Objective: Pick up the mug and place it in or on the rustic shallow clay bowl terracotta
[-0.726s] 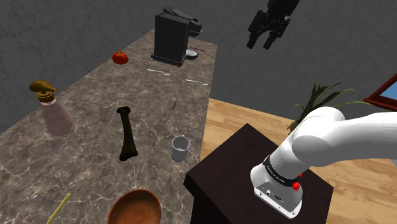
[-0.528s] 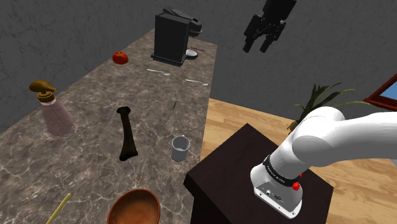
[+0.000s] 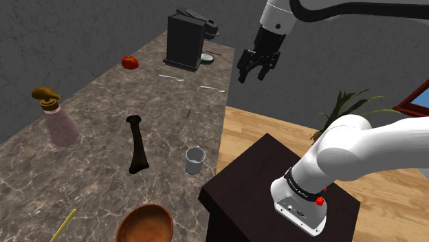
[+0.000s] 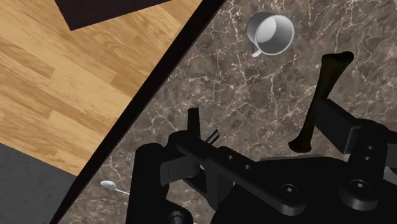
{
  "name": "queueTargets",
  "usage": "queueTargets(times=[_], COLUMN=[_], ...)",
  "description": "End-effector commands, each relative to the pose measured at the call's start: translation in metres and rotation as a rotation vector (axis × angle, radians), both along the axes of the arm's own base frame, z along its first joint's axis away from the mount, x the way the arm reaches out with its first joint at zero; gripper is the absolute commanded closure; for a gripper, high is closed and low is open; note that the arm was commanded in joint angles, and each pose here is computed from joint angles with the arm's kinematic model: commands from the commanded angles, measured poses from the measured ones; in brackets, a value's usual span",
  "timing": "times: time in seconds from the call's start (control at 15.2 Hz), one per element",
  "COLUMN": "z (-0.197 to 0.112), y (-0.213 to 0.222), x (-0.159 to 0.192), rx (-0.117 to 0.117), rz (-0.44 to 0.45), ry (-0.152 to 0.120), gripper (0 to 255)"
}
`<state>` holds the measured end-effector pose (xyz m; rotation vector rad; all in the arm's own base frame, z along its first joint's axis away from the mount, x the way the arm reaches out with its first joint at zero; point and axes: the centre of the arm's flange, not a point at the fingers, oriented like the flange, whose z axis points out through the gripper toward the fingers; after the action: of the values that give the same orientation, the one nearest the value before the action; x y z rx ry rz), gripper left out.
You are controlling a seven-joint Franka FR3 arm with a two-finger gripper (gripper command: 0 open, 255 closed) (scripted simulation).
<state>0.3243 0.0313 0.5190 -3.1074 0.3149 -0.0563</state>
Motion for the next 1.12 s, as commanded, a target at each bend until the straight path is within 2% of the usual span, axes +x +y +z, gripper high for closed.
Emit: queueTargets(times=[0.0,1.06], z=[-0.022,-0.206], y=[0.011,0.114], x=[0.006,0.047], rx=[-0.005,-0.044], rz=[0.002,0.021], ry=[0.005,0.061], gripper=[0,0])
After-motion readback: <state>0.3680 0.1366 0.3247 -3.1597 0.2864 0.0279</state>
